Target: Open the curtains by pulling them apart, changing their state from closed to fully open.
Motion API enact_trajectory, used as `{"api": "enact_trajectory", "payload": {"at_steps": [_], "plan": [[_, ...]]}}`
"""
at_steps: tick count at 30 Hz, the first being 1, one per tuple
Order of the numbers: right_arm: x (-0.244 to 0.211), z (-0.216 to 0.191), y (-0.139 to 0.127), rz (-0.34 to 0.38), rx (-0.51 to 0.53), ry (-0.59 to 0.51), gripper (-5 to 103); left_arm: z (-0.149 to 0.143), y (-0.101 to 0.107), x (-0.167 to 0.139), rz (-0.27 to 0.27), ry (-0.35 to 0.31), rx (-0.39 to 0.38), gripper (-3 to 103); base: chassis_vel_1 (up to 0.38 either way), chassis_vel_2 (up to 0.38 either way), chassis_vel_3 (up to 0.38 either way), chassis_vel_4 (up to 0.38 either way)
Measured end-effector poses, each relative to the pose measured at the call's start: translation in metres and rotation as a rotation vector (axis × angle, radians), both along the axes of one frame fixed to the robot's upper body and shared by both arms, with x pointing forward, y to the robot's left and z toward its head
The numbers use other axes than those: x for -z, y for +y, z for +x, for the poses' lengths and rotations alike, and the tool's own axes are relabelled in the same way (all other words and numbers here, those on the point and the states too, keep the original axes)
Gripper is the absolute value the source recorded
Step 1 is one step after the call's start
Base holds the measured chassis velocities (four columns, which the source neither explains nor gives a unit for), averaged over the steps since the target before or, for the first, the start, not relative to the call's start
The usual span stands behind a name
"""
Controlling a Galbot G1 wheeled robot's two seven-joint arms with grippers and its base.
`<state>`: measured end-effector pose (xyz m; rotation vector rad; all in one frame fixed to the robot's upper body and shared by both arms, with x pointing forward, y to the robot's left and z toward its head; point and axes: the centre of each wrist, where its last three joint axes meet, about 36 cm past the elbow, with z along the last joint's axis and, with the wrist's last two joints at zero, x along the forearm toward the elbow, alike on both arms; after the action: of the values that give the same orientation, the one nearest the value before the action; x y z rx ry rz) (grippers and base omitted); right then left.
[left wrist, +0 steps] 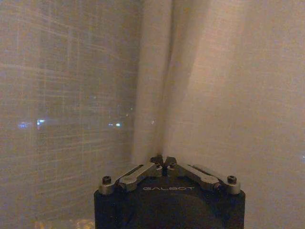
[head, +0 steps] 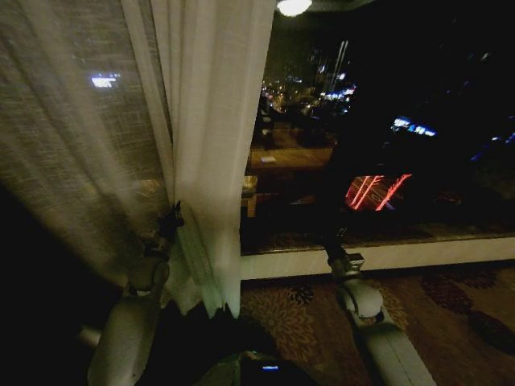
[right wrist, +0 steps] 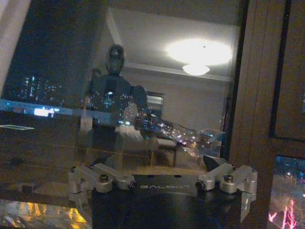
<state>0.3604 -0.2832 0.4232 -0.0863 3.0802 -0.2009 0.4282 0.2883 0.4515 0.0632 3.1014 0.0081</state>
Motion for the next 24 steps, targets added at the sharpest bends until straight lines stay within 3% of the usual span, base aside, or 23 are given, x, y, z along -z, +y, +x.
{"api": "enact_trajectory", "payload": {"at_steps": [12, 18, 22, 24], "plan": [[0.002, -0.001, -0.001, -0.003, -0.001, 0.002, 100, -0.002, 0.003, -0.002, -0.005, -0.011, -0.035, 0, 0.000, 0.000, 0.000, 0.000], [0.002, -0.001, -0.001, -0.005, -0.003, 0.000, 100, 0.008, 0.015, -0.012, -0.027, -0.035, -0.144, 0, 0.000, 0.000, 0.000, 0.000], [0.003, -0.001, -0.001, -0.005, -0.010, 0.001, 100, 0.017, 0.035, -0.016, -0.034, -0.046, -0.257, 0, 0.000, 0.000, 0.000, 0.000], [0.003, -0.001, 0.000, -0.006, -0.012, 0.001, 100, 0.018, 0.042, -0.016, -0.037, -0.043, -0.276, 0, 0.000, 0.000, 0.000, 0.000]]}}
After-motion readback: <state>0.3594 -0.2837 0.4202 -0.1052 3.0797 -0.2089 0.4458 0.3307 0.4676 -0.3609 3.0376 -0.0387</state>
